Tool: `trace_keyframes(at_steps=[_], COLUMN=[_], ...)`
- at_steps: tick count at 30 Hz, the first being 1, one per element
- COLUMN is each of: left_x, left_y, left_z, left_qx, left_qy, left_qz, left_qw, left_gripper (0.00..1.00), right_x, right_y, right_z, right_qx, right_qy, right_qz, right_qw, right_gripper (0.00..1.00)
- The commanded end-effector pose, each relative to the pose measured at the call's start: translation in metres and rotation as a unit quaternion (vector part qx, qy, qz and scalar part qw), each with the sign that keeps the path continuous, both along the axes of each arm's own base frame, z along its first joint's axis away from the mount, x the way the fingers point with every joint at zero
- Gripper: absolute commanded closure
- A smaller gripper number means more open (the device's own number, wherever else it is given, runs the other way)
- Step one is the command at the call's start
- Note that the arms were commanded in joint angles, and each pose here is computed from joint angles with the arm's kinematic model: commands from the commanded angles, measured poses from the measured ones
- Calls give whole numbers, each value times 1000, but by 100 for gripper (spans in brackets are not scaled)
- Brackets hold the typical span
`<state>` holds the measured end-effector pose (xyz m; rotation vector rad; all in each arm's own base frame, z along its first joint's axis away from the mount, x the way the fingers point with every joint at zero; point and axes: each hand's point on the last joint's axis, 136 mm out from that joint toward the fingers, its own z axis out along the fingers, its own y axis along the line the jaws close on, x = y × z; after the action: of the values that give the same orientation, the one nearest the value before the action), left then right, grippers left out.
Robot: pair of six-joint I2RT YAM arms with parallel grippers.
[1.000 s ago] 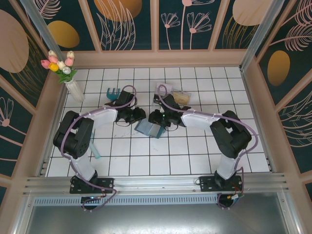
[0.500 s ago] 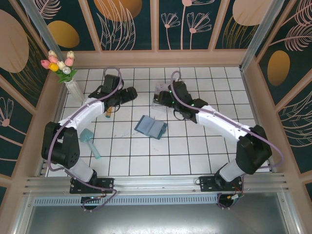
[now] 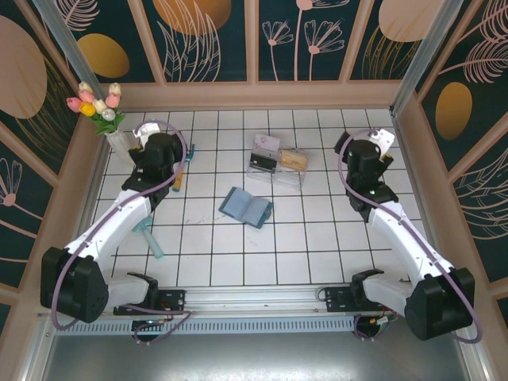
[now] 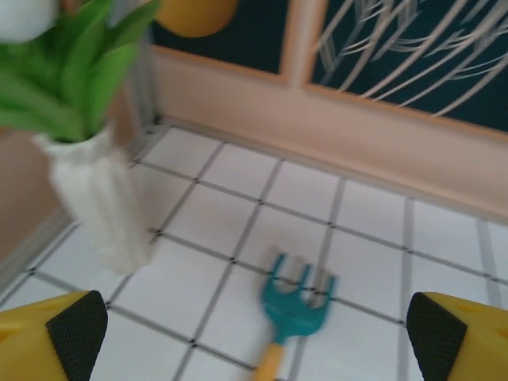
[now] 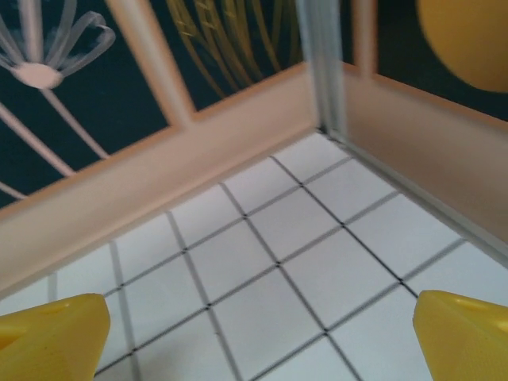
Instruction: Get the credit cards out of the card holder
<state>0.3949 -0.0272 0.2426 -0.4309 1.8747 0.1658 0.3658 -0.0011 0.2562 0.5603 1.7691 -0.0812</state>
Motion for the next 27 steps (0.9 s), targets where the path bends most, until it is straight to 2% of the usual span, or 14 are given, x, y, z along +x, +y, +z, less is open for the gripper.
trace_keyframes(at_steps=[1,4,7,10,14,18,27], left_x=[-19,-30,-43,-49,-45,-41,-38], left_y=[38,47,55,64,67,66,61], left_z=[-5,-25,-35,-42,-60,-74,-80], left_qx=[57,68,82,89,97,86,61], left_qy=[-21,-24,-59,-80,-76,-90,-144], left_qz=[91,102,103,103,85,49,-38], left_qw=[994,992,989,987,989,991,987], left_gripper=[1,1,1,1,1,1,2], right_x=[-9,-19,-30,-35,-33,-23,-5], right_y=[-20,-36,-49,-52,-49,-41,-18], right_z=[-9,-39,-72,-96,-116,-118,-112], right_qx=[-29,-32,-29,-52,-86,-118,-126], right_qy=[-28,-23,-10,8,21,-1,-45], right_qz=[-23,-48,-72,-67,-48,-17,66], right_qw=[999,998,997,996,995,993,989], right_gripper=[1,1,1,1,1,1,1])
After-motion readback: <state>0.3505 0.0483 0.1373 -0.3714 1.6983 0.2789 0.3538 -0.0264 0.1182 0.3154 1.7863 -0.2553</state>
